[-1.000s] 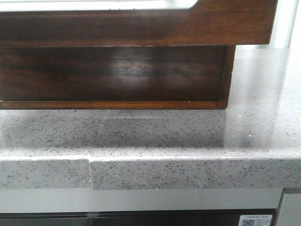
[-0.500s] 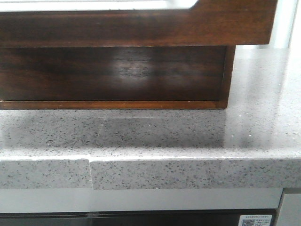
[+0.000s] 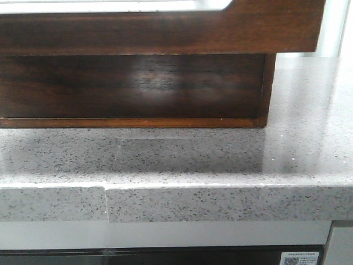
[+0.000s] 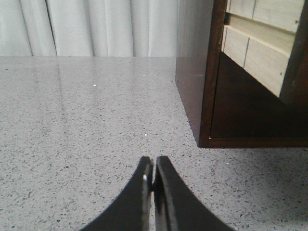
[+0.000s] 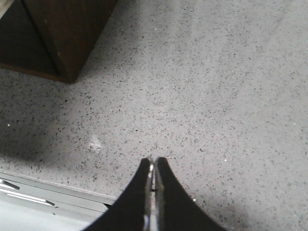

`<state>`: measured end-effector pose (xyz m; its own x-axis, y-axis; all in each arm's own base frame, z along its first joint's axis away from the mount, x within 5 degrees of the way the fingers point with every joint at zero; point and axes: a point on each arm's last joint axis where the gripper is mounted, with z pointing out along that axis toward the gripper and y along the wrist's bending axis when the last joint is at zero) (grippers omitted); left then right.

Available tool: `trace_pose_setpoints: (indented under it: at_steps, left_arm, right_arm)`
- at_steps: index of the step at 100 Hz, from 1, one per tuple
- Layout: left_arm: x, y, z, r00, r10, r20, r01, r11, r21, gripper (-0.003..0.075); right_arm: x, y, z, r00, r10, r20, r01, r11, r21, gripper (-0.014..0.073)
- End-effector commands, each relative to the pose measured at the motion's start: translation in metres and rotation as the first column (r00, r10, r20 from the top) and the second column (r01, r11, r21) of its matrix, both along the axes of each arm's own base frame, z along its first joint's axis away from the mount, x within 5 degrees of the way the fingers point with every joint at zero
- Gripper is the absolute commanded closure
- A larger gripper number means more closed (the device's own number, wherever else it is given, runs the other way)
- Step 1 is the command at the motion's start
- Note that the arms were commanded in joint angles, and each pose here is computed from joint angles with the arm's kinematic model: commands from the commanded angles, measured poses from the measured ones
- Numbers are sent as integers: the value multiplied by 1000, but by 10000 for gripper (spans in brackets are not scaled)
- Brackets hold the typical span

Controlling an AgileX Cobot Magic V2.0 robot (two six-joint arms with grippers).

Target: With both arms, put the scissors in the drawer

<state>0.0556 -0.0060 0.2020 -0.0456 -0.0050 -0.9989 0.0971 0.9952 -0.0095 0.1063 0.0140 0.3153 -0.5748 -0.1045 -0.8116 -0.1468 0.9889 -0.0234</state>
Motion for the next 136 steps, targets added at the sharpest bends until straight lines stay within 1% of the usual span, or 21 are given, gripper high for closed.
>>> trace_pose_setpoints:
  at_steps: [1,8,18,24,29,32,39,51,58,65,70,81,85,96,136]
  left_arm:
    - [-1,1,-3,998,10,69,-8,1000,-21,741]
    - [-1,1,-3,998,10,69,-8,1000,-21,741]
    - [-1,1,-3,998,10,69,-8,1000,-21,741]
    - [-1,1,-3,998,10,69,-8,1000,-21,741]
    - [-1,1,-3,998,10,69,-8,1000,-21,741]
    - [-1,1,-3,998,10,69,-8,1000,-21,741]
    - [-1,1,-3,998,10,69,-8,1000,-21,741]
    - [-1,1,-3,998,10,69,-8,1000,-21,741]
    - [-1,1,-3,998,10,69,-8,1000,-21,741]
    - [-1,1,-3,998,10,69,-8,1000,-21,741]
    - [-1,1,-3,998,10,69,-8,1000,-21,741]
    - [-1,1,-3,998,10,69,-8,1000,-21,741]
    - [-1,1,-3,998,10,69,-8,1000,-21,741]
    - [-1,1,-3,998,10,69,-8,1000,-21,741]
    - [-1,1,-3,998,10,69,-8,1000,-21,741]
  right_arm:
    - [4,-1,13,996,-9,90,9,1000,-2,664]
    - [2,-1,13,995,-7,95,7,1000,-2,664]
    - [-9,-3,10,990,-12,140,12,1000,2,664]
    - [-18,-7,4,980,-27,197,31,999,-17,664]
    - [-24,-9,-3,963,-49,264,53,999,-8,664]
    - [-28,-10,-9,949,-61,308,65,998,-1,664]
    - [-35,-13,-25,901,-95,424,93,995,26,664]
    - [-47,-15,-53,790,-131,599,124,991,53,664]
    - [-51,-16,-69,739,-135,660,127,990,61,664]
    - [-53,-15,-82,705,-133,697,122,990,65,664]
    - [-53,-15,-89,691,-132,711,120,990,67,664]
    - [-53,-15,-101,679,-131,722,118,991,69,664]
    - [-52,-15,-104,710,-133,691,122,990,65,664]
    - [-52,-15,-108,739,-134,660,126,990,60,664]
    - [-52,-15,-108,740,-134,660,126,990,60,664]
